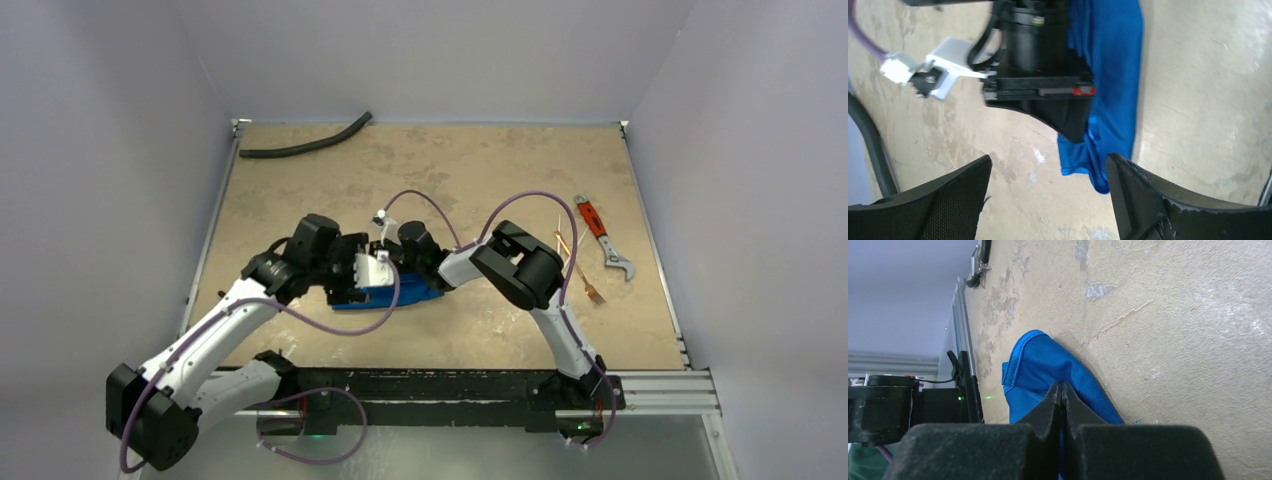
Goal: Fold the napkin into a case and place the utensils inside
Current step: Smooth out the smaller rectangle-folded napkin at the center of the board.
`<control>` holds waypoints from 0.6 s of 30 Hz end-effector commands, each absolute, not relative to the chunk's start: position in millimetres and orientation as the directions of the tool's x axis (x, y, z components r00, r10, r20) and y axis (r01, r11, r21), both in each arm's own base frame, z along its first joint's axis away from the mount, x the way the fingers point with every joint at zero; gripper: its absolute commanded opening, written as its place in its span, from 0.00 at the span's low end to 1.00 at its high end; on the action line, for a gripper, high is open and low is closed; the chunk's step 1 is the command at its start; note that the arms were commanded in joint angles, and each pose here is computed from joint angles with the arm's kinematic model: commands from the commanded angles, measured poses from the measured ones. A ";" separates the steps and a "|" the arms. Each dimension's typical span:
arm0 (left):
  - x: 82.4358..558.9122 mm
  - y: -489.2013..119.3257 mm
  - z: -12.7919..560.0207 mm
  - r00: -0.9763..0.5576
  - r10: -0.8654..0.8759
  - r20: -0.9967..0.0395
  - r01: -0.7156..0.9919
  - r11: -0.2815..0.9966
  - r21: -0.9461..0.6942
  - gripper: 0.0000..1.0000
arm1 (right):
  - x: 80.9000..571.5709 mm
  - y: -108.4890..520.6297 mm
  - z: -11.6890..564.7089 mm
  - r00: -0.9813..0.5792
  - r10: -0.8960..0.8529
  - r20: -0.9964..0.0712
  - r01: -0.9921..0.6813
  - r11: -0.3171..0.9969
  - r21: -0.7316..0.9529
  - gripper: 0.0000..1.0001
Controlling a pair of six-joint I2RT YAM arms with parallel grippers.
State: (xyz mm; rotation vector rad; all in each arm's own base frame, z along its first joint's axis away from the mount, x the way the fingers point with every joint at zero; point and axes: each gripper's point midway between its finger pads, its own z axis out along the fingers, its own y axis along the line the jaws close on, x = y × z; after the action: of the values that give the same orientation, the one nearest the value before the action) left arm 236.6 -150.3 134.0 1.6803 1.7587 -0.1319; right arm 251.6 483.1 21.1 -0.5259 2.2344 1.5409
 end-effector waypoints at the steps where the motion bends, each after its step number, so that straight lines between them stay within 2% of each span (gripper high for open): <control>1: 189.8 -135.3 89.7 0.273 0.851 -0.448 0.936 -0.127 0.330 0.84 | 228.8 459.8 -37.0 -0.878 -0.189 -0.440 -0.477 0.434 0.765 0.00; 10: 185.5 -101.5 43.9 0.427 0.864 -0.267 0.882 -0.334 0.331 0.92 | 218.3 457.4 -36.0 -0.874 -0.227 -0.429 -0.486 0.400 0.777 0.00; 16: 194.3 -97.2 36.5 0.423 0.872 -0.245 0.878 -0.326 0.351 0.95 | 213.4 457.1 -33.9 -0.873 -0.240 -0.425 -0.487 0.379 0.787 0.00; 18: 194.7 -97.9 32.2 0.431 0.868 -0.246 0.872 -0.331 0.360 0.92 | 211.6 456.7 -34.0 -0.875 -0.243 -0.419 -0.482 0.373 0.792 0.00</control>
State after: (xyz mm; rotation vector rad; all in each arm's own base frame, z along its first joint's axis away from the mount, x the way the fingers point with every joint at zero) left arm 189.2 -96.7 38.6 2.2227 1.5504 -0.0441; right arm 240.6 480.3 21.1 -0.6162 2.1917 1.5770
